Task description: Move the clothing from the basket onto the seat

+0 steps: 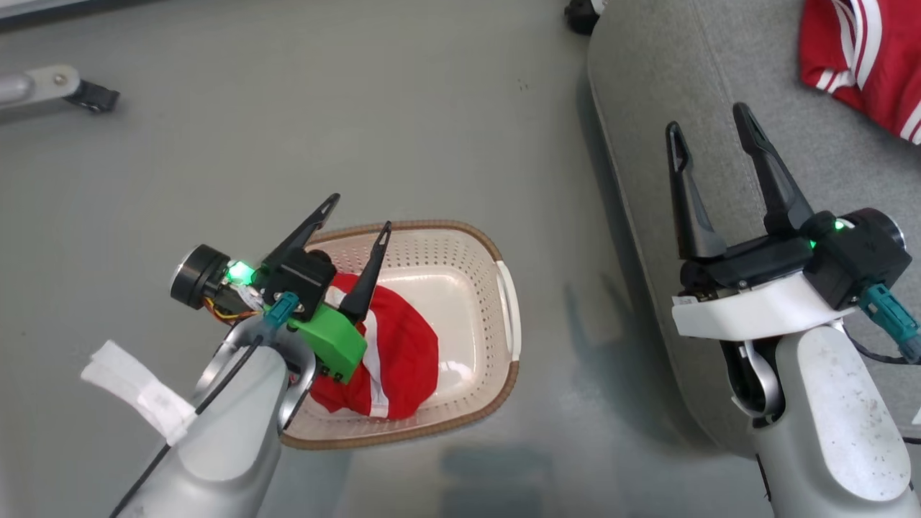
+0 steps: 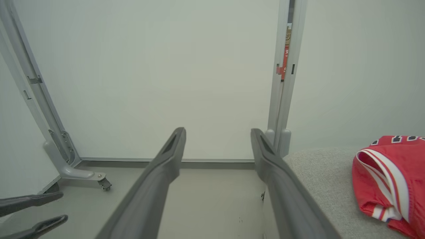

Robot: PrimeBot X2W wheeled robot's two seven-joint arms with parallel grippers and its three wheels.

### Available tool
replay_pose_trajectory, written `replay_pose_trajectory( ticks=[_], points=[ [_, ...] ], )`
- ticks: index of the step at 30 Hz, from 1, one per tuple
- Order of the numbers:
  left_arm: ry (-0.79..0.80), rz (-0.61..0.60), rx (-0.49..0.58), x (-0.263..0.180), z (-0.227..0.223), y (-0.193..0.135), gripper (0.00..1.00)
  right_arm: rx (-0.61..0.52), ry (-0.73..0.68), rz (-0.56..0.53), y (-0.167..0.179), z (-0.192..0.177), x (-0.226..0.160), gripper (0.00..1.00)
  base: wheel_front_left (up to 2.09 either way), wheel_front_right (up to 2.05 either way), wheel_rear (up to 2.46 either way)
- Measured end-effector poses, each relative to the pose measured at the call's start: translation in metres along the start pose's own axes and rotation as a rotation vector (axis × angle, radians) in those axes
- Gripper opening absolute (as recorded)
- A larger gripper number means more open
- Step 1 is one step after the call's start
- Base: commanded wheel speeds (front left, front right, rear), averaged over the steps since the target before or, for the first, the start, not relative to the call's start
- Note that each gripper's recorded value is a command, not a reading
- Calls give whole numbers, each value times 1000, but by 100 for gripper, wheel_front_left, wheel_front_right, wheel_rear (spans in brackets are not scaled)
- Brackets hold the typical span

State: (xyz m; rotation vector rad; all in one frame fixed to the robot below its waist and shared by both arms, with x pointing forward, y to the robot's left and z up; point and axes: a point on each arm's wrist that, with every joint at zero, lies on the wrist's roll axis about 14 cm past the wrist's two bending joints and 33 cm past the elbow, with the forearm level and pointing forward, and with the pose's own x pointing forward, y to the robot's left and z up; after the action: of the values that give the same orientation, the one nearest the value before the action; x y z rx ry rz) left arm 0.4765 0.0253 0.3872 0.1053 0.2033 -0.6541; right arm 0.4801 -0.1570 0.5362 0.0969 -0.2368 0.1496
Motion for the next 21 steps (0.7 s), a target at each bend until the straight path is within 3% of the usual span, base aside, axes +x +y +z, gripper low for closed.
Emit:
replay_pose_trajectory(
  ticks=[8, 21],
  points=[
    [175, -155, 6, 26, -71, -29, 100, -19, 52, -26, -17, -29, 8, 100, 0, 0, 0],
    [441, -313, 69, 34, -181, -41, 100, -34, 101, -10, -26, -71, 25, 100, 0, 0, 0]
  ],
)
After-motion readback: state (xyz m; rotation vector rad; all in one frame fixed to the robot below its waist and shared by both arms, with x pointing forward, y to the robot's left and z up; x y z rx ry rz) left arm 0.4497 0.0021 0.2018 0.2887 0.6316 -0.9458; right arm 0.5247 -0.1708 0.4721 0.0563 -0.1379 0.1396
